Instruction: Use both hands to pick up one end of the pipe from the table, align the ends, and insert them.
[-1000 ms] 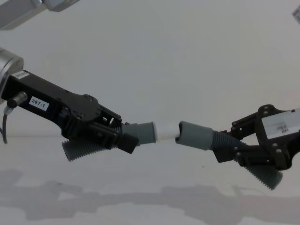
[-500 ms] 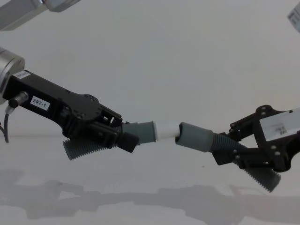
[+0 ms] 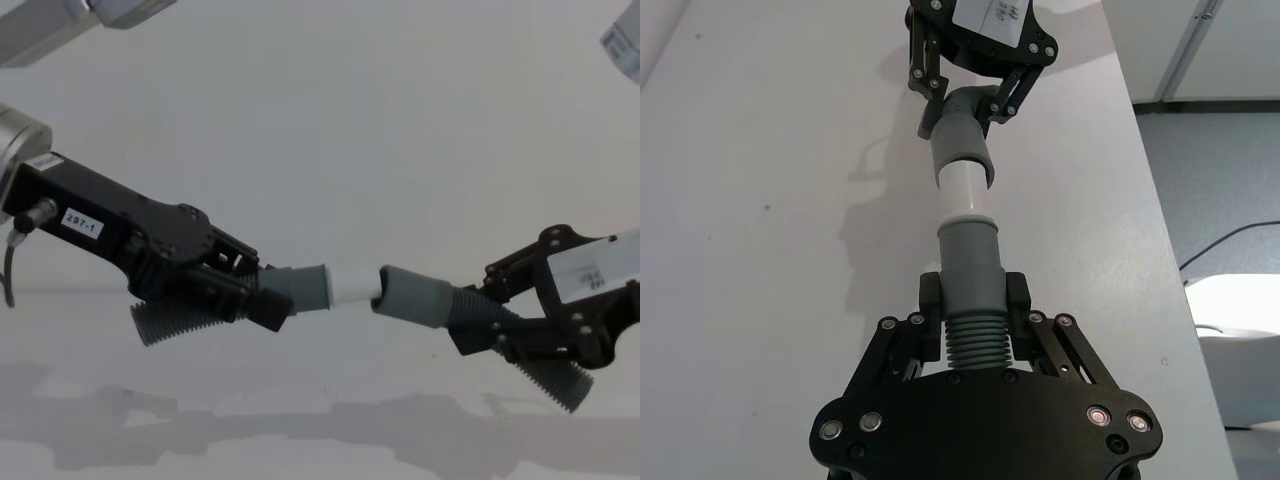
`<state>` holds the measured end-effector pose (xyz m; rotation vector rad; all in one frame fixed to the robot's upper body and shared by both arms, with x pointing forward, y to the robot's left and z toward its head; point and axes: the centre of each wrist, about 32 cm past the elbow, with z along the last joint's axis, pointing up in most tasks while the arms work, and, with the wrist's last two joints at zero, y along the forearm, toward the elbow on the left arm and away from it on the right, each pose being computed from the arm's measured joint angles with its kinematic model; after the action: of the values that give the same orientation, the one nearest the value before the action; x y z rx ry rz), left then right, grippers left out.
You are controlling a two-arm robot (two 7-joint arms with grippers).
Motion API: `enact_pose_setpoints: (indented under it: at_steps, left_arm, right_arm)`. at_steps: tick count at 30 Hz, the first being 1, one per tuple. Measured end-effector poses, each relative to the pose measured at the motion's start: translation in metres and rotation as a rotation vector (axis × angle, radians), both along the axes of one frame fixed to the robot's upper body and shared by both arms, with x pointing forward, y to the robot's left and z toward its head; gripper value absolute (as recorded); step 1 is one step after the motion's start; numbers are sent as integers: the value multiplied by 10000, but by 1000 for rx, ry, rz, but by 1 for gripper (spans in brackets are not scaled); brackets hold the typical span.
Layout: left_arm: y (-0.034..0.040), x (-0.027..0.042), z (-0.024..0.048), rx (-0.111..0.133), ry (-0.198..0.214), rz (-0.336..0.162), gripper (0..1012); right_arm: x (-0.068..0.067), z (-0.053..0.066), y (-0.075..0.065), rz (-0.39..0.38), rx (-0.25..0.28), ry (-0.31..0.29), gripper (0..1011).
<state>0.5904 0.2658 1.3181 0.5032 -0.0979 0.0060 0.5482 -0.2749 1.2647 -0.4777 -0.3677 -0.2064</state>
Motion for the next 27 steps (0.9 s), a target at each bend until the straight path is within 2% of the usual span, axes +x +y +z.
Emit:
enact_pose_setpoints:
  at_steps: [9, 27]
  left_arm:
    - [0, -12, 8, 9, -11, 4, 367]
    - [-42, -33, 40, 59, -57, 14, 367]
  right_arm:
    - [7, 14, 22, 1, -18, -4, 292]
    - [-14, 88, 105, -3, -78, -20, 292]
